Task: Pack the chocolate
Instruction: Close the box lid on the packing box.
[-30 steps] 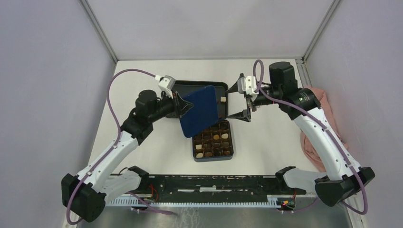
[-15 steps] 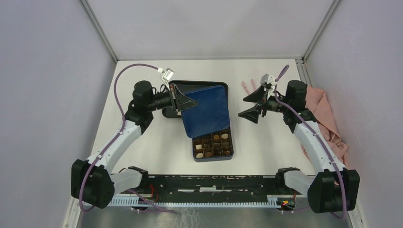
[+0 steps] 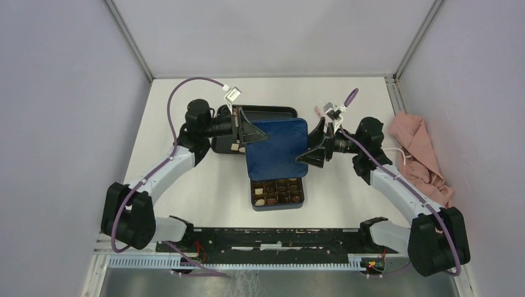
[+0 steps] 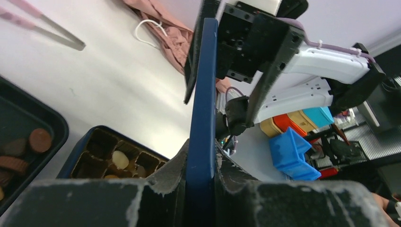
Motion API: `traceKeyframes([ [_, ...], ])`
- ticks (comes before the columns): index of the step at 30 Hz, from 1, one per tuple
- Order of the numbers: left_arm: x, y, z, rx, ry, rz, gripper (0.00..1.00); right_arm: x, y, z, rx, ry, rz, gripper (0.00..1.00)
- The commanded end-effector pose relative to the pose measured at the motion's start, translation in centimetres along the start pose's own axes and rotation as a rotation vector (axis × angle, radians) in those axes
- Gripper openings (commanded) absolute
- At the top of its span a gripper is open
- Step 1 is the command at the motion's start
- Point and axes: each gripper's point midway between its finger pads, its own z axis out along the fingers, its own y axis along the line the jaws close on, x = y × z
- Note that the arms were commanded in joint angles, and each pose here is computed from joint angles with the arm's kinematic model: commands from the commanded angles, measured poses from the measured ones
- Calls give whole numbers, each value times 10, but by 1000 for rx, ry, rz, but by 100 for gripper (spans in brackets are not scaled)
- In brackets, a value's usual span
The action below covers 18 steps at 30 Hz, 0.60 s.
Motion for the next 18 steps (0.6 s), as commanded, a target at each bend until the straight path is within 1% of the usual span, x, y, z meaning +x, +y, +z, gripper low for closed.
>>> traceKeyframes([
  [1,-17,-34,12,112,-1,77,2,-22,7,4,-25,-92,62,74],
  [2,-17,-34,12,113,0,77,2,-23,10,5,-38,-101,69,65],
  [7,-16,-28,16,107,5,56,4,-19,22,3,-75,-102,86,27],
  [8,-16,-27,17,102,3,50,7,-18,24,3,-77,-102,92,19],
  [9,-17,-25,17,92,-5,43,11,-16,26,3,-81,-102,96,14],
  [11,-17,-22,18,74,-17,30,20,-13,31,1,-93,-107,120,7],
  [12,-20,-19,18,53,-34,24,28,-12,35,0,-105,-114,128,4],
  [13,-20,-17,17,34,-40,23,42,-10,39,-1,-116,-117,159,2],
  [14,-22,-12,16,-6,-57,29,50,-7,41,-2,-122,-123,173,1],
  [15,-25,-6,14,-57,-73,47,55,-4,42,-3,-124,-124,193,0],
  [18,-35,15,-3,-272,-121,132,61,12,38,-6,-103,-119,267,0],
])
